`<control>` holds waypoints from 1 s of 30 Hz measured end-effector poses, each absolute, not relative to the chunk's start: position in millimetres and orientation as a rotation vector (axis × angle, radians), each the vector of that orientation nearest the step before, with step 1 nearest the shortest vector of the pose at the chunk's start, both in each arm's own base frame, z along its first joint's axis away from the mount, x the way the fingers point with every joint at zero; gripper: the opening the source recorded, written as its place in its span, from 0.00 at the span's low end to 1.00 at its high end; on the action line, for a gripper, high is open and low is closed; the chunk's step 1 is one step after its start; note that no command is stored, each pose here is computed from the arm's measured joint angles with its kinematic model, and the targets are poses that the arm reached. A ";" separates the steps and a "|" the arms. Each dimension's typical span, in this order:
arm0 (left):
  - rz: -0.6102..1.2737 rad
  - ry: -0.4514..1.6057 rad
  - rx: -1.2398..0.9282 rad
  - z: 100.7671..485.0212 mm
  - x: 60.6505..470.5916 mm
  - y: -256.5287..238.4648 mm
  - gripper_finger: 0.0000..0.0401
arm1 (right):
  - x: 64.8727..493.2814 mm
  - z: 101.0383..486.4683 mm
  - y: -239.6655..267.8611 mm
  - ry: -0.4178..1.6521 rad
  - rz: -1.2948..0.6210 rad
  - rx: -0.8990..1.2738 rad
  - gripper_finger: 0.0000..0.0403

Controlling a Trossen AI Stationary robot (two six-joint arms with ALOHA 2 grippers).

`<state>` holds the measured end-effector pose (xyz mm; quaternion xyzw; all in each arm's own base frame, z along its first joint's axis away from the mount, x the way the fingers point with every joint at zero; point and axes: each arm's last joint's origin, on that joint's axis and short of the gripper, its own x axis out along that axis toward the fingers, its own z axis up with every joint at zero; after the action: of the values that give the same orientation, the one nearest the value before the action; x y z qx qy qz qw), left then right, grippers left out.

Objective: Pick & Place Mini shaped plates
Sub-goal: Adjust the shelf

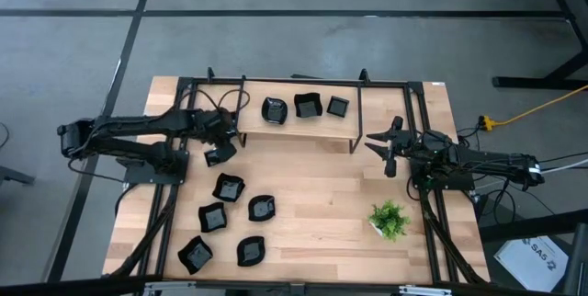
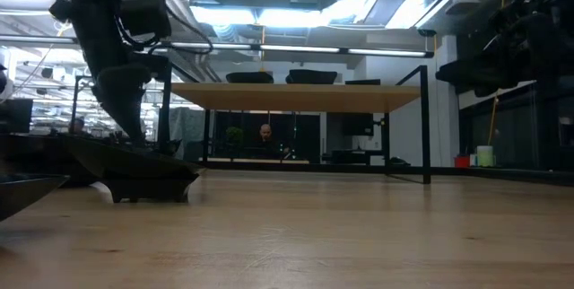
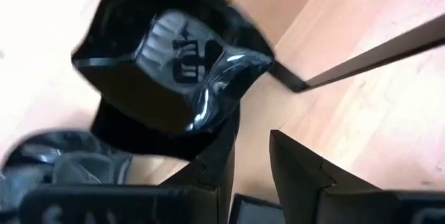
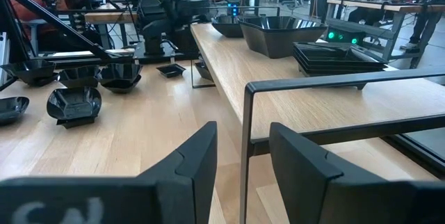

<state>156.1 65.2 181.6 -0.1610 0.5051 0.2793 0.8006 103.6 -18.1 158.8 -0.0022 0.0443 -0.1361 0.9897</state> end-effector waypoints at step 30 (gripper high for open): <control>0.621 1.102 -0.291 176.4 164.0 58.5 0.42 | 103.6 158.9 -18.1 0.089 -0.273 -0.005 0.33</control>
<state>164.0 58.5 176.4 -0.1356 0.5132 0.2891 0.7966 103.6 -18.1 158.9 -0.0024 0.0443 -0.1361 0.9897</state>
